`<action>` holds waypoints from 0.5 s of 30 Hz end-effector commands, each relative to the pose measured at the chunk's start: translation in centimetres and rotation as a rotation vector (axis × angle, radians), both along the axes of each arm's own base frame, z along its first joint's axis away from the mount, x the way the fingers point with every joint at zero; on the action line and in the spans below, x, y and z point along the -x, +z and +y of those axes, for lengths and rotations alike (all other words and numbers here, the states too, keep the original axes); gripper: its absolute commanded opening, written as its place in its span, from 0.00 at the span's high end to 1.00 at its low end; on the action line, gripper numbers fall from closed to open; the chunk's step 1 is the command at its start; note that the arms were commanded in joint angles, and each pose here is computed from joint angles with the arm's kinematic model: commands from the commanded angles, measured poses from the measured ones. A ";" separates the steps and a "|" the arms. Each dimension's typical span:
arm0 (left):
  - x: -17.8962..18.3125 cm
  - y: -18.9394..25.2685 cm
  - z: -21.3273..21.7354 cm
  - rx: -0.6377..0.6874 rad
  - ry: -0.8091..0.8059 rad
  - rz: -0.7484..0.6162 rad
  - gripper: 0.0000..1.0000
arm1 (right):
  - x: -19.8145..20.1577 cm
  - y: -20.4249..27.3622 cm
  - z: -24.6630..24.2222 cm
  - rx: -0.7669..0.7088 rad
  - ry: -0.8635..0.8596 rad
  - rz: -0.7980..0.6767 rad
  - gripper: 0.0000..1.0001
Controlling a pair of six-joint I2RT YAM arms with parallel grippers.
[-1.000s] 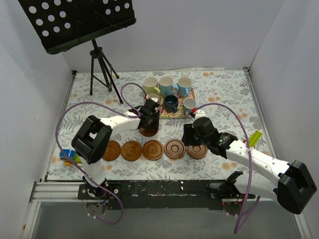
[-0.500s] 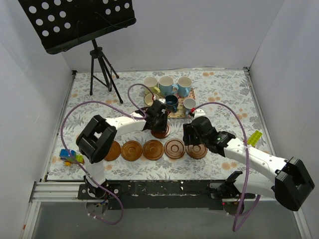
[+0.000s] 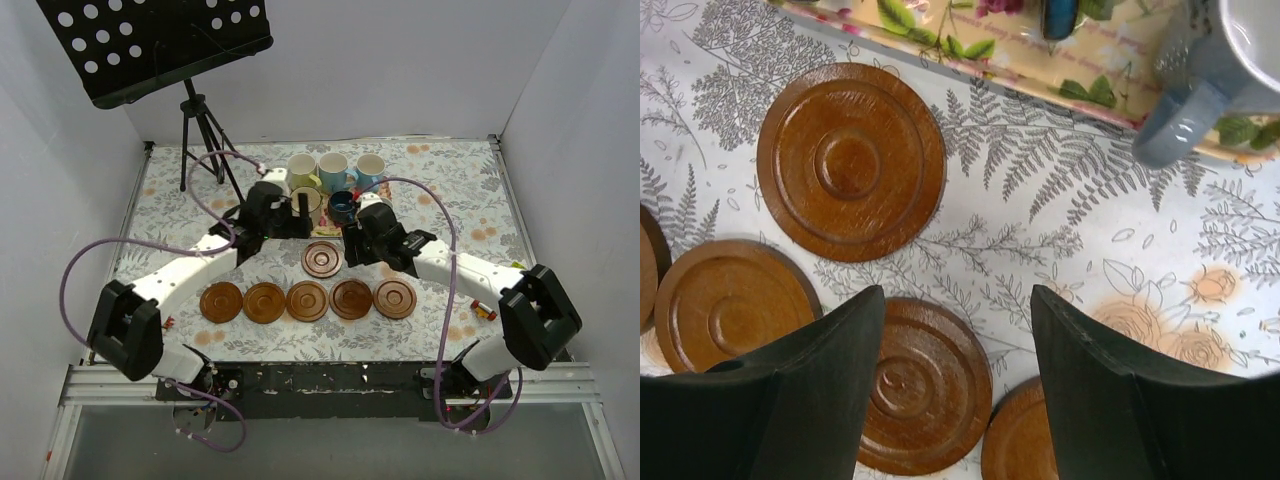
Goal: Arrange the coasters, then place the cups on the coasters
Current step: Move the coaster to the center of the board.
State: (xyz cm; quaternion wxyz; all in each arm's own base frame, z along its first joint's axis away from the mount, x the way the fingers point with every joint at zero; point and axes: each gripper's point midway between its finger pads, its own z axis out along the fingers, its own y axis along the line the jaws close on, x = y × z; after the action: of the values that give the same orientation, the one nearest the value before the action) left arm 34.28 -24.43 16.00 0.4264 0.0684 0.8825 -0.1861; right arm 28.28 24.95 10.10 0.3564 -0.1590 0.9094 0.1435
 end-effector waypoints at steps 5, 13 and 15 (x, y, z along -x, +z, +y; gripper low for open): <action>-3.1 1.5 11.8 -0.003 0.215 -0.095 0.08 | -3.2 -0.8 3.2 0.041 0.041 0.017 0.33; -3.2 1.5 13.1 0.005 0.239 -0.095 0.02 | -3.6 -4.2 4.7 0.052 0.023 0.064 0.33; -3.0 1.4 13.1 0.008 0.236 -0.092 0.02 | -3.6 -4.6 5.3 0.043 0.036 0.062 0.33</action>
State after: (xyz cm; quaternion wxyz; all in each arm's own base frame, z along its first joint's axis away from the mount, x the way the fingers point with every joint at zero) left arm 37.85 -11.14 16.33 0.4715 -0.0417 0.8723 -0.1229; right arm 30.61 28.37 4.57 0.2972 -0.1841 0.9297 0.1160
